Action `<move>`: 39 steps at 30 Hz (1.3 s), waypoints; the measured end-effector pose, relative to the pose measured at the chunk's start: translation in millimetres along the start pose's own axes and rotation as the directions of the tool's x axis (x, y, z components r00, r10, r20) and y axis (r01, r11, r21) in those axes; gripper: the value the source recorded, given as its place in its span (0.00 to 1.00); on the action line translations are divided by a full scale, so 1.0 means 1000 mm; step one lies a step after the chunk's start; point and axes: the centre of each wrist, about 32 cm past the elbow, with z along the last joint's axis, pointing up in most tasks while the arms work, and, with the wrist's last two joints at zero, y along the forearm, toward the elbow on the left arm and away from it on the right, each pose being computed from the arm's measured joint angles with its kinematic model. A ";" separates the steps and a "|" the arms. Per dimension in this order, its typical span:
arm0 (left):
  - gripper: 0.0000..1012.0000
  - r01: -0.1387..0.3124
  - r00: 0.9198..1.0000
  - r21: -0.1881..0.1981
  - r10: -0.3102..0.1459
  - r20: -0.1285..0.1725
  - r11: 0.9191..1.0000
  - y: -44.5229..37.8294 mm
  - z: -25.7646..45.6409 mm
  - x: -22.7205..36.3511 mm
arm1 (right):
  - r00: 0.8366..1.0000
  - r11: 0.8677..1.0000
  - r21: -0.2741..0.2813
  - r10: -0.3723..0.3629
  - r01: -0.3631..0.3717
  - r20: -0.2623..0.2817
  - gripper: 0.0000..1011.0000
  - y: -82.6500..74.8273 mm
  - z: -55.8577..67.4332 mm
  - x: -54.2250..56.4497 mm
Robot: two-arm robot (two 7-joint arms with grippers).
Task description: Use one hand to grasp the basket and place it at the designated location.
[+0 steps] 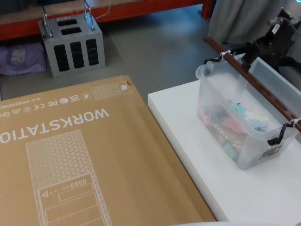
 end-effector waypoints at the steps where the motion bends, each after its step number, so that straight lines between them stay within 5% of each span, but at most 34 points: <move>1: 0.00 0.000 1.000 0.000 0.000 0.000 1.000 0.0000 0.0000 0.0000 | 1.000 1.000 0.000 0.000 0.000 0.000 0.99 0.000 0.000 0.000; 39: 0.00 0.000 1.000 0.000 0.000 0.000 1.000 0.0000 0.0000 0.0000 | 1.000 1.000 0.000 0.000 0.000 0.000 0.99 0.000 0.000 0.000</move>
